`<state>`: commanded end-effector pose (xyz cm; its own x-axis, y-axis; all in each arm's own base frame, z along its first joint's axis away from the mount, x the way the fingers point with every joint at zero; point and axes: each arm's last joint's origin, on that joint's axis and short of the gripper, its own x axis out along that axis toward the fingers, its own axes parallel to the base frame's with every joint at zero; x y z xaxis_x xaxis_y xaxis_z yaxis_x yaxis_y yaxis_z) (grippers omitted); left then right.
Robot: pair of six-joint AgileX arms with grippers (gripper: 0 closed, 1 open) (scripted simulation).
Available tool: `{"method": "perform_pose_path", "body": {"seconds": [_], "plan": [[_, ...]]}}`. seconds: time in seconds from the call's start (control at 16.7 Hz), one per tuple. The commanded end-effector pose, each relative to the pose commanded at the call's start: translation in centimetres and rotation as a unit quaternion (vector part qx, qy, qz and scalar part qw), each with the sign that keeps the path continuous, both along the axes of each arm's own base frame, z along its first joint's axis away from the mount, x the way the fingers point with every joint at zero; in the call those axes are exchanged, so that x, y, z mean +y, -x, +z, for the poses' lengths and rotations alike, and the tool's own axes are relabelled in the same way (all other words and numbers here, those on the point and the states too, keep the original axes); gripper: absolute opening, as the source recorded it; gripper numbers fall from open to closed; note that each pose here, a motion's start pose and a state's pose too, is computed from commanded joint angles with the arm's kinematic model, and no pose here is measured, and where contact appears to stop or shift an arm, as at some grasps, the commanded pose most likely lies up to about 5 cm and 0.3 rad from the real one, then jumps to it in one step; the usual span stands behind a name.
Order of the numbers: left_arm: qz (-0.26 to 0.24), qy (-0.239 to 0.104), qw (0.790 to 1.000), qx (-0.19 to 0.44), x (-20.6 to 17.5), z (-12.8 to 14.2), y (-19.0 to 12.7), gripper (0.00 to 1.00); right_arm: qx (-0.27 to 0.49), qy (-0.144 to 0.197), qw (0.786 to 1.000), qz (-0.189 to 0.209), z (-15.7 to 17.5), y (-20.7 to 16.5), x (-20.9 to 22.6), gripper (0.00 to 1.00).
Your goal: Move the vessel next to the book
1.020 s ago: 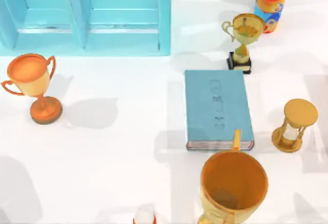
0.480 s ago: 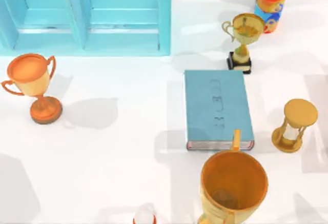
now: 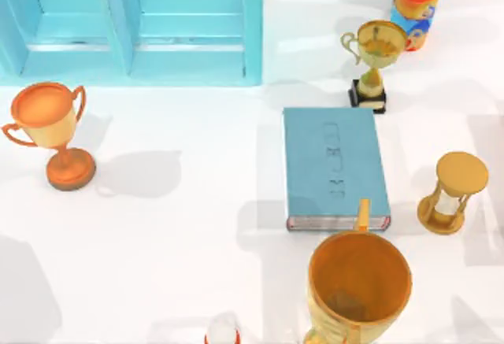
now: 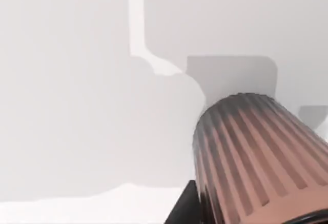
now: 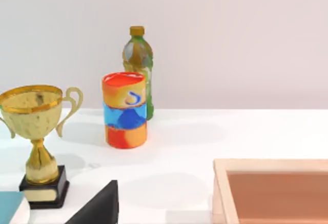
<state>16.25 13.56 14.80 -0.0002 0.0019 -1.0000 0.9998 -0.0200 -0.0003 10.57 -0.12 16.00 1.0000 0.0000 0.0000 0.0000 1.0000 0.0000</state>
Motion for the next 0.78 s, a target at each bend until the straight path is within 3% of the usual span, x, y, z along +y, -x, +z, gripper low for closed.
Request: {"method": "perform_pose_path", "body": {"seconds": [0.18,0.24,0.78], "plan": [[0.000,0.000,1.000,0.000,0.00,0.00,0.00,0.02,0.000,0.000,1.000,0.000,0.00,0.00,0.00,1.00],[0.000,0.000,1.000,0.000,0.00,0.00,0.00,0.00,0.000,0.000,1.000,0.000,0.00,0.00,0.00,1.00],[-0.001,-0.001,1.000,-0.001,0.01,0.13,-0.03,0.00,0.000,0.000,1.000,0.000,0.00,0.00,0.00,1.00]]}}
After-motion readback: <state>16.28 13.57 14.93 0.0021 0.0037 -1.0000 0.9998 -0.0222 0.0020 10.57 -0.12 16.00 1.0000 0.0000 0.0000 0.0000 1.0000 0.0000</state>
